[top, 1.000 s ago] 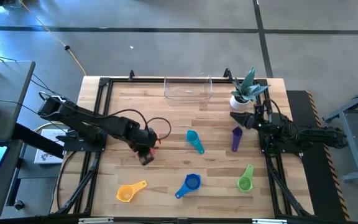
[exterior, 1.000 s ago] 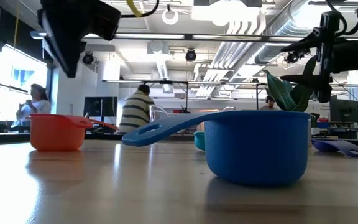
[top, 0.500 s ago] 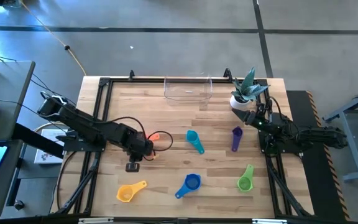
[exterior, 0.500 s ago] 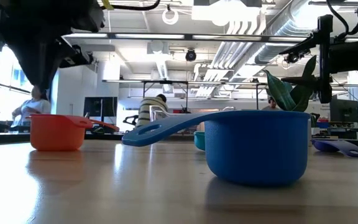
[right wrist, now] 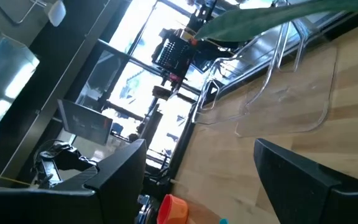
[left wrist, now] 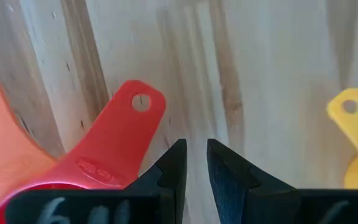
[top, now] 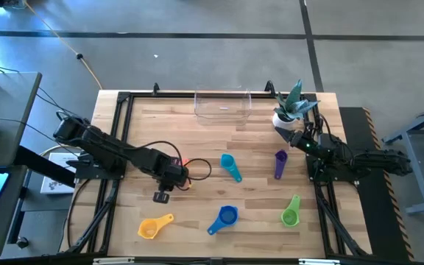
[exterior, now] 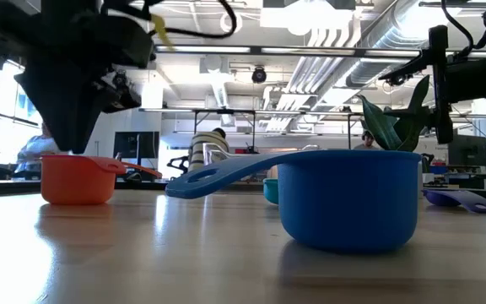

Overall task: Nest measuring cups in basket
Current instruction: Stack the red measuring cup on top of the orange measuring cup

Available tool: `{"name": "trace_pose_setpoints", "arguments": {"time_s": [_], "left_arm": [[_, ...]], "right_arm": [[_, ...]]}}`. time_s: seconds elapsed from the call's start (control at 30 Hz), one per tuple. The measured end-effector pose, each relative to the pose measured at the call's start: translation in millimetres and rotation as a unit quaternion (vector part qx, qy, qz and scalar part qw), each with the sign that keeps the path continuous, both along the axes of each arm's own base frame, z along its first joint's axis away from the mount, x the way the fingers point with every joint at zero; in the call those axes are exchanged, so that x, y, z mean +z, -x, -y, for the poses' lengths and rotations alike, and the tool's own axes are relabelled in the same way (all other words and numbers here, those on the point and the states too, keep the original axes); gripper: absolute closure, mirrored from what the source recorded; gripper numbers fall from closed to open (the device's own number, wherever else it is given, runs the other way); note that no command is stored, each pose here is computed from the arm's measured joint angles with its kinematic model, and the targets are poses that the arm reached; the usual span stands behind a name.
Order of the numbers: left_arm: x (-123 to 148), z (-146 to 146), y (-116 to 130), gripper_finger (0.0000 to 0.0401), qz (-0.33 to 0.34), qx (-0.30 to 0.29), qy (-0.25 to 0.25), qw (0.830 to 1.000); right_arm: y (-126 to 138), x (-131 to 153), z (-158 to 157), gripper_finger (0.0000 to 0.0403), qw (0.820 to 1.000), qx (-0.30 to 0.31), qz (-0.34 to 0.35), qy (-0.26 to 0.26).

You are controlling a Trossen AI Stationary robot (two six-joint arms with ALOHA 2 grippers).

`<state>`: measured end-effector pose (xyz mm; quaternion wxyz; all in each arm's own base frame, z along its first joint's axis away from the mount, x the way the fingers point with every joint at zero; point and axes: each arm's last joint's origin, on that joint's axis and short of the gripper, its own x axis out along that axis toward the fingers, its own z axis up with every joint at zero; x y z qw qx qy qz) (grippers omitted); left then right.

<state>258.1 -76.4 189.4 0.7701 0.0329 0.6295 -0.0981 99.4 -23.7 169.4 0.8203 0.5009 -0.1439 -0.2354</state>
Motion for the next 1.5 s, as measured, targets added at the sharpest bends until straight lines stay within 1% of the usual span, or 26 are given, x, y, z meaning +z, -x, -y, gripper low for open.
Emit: {"name": "trace_pose_setpoints", "arguments": {"time_s": [0.3, 0.47, 0.57, 0.73, 0.93, 1.13, 1.27, 1.37, 1.5], "left_arm": [[-27.0, -0.1, -11.5, 0.0349, -0.032, 0.019, -0.026, 0.999], [-32.0, 0.2, -13.6, 0.0349, -0.036, 0.037, -0.03, 0.998], [-31.8, -0.7, -15.0, 0.0349, -0.025, 0.052, -0.046, 0.997], [-29.6, -4.9, -15.6, 0.0355, -0.007, 0.092, -0.087, 0.992], [-29.4, -14.4, -17.7, 0.0363, -0.001, 0.149, -0.103, 0.984], [-29.4, -21.7, -18.8, 0.037, -0.003, 0.162, -0.106, 0.981], [-28.9, -23.2, -19.1, 0.0371, -0.004, 0.157, -0.107, 0.982], [-21.7, -20.7, -23.5, 0.0371, 0.001, 0.158, -0.085, 0.984], [-4.3, -18.3, -33.6, 0.0371, 0.018, 0.155, -0.075, 0.985]], "right_arm": [[-0.5, -0.8, 0.0, 0.0115, 1.0, 0.001, -0.003, -0.003], [-0.8, -1.2, 0.0, 0.0115, 1.0, 0.001, 0.0, -0.011], [-0.9, -1.3, 0.0, 0.0115, 1.0, 0.001, -0.001, -0.011], [-0.9, -1.3, 0.1, 0.0115, 1.0, 0.001, -0.002, -0.01], [-0.9, -1.8, 0.1, 0.0115, 1.0, 0.001, -0.004, -0.01], [-0.9, -1.8, 0.1, 0.0115, 1.0, 0.001, -0.005, -0.01], [-0.9, -1.8, 0.0, 0.0115, 1.0, 0.002, -0.017, 0.009], [-0.9, -1.8, 0.0, 0.0115, 1.0, 0.002, -0.018, 0.012], [-0.8, -1.9, 0.3, 0.0115, 1.0, -0.003, -0.019, 0.013]]}}
